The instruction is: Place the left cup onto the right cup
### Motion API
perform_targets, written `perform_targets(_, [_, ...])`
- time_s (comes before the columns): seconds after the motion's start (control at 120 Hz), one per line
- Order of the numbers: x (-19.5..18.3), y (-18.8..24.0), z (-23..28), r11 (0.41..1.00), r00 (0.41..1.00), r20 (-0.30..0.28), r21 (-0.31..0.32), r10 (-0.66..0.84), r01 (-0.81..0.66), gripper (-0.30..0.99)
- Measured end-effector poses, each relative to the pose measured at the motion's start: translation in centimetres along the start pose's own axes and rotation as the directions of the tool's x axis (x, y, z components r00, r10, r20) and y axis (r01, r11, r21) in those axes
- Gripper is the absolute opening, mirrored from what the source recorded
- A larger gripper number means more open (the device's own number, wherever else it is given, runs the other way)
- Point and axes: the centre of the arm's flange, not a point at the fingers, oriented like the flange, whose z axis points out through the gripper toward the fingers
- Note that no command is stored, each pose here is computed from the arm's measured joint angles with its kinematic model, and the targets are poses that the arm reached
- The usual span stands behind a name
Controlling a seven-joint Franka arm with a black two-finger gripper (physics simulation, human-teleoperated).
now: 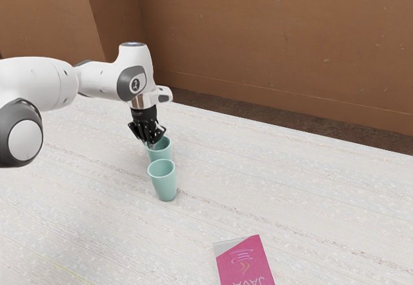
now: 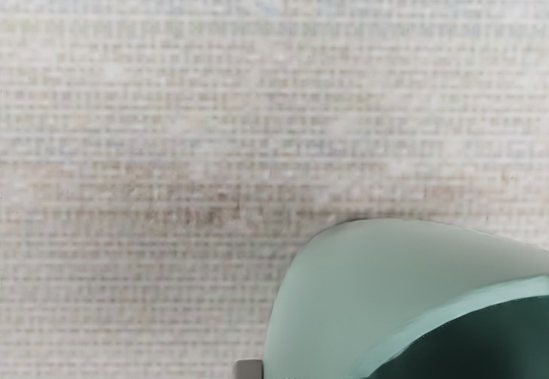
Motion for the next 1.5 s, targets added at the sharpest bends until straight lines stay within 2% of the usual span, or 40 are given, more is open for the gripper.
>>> perform_targets(0.392, [-1.0,1.2,-9.3,0.999,0.995,-0.095,0.047,0.013,-0.009,-0.09])
perform_targets(0.583, [-2.5,3.1,-13.2,0.998,0.992,-0.12,0.058,0.035,-0.028,-0.09])
perform_targets(0.7, [-4.4,5.0,-14.5,0.997,0.992,-0.113,0.066,0.053,-0.045,-0.09])
perform_targets(0.933, [-7.5,7.3,-13.3,0.997,0.996,-0.059,0.054,0.062,-0.059,-0.09])
perform_targets(1.117, [-8.9,8.9,-12.8,0.997,0.997,-0.041,0.052,0.063,-0.061,-0.09])
perform_targets(1.258, [-10.7,10.1,-12.7,0.996,0.997,-0.04,0.062,0.063,-0.06,-0.09])
perform_targets(1.5, [-10.6,10.1,-11.8,0.998,0.998,-0.05,0.061,0.038,-0.035,-0.09])
